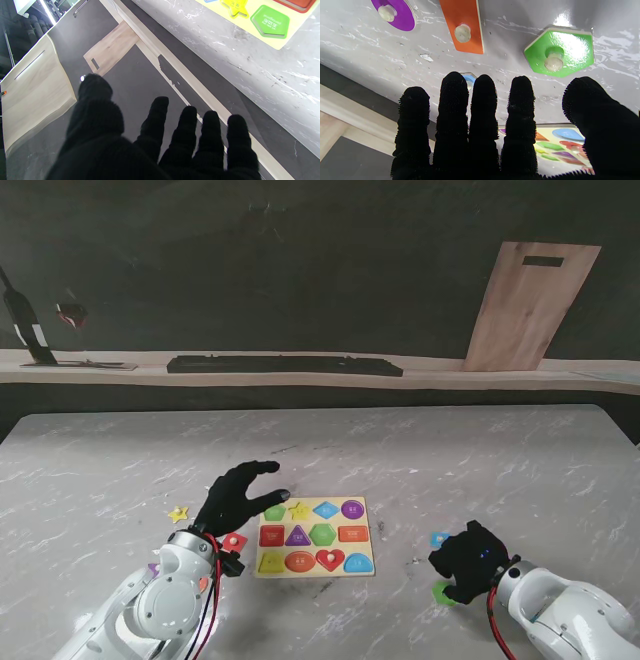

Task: Fit puzzle pieces into a puzzle board

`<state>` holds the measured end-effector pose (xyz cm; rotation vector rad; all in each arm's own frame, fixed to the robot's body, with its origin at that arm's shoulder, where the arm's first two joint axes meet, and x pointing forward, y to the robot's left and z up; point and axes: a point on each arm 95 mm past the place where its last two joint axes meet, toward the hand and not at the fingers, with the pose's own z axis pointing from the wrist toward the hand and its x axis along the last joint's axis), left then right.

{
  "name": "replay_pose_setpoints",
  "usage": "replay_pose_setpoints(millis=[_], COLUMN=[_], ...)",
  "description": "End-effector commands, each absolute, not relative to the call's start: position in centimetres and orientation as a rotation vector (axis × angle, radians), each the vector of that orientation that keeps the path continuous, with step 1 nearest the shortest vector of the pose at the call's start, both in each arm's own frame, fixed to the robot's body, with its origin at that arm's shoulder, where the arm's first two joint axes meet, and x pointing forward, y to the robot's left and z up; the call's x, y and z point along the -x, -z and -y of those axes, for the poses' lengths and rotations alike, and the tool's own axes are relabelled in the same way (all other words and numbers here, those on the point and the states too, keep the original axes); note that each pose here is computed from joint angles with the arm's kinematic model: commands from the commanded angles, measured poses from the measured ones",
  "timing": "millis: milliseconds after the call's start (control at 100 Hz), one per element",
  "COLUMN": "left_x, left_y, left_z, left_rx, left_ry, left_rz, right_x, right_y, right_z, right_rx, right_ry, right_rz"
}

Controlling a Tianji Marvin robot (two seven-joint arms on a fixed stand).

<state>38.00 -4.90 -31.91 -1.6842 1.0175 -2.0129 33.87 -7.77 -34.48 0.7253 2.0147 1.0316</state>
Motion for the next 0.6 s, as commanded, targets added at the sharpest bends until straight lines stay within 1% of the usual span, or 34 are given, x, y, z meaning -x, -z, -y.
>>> replay_pose_setpoints(millis=[0,590], left_x=[-37.9,-37.9], left_y=[31.9,31.9], left_z=[5.1,5.1], left_rx=[1.692,1.697], left_ry=[2.015,2.013], left_rz=[-1.015,-1.015], right_x=[-33.7,-34.1], right_y=[34.9,36.1], right_z=[7.9,7.7], right_rx=[-0.733,-0.755], right_ry=[-1.016,-0.985], right_rz=[-2.034,-2.061])
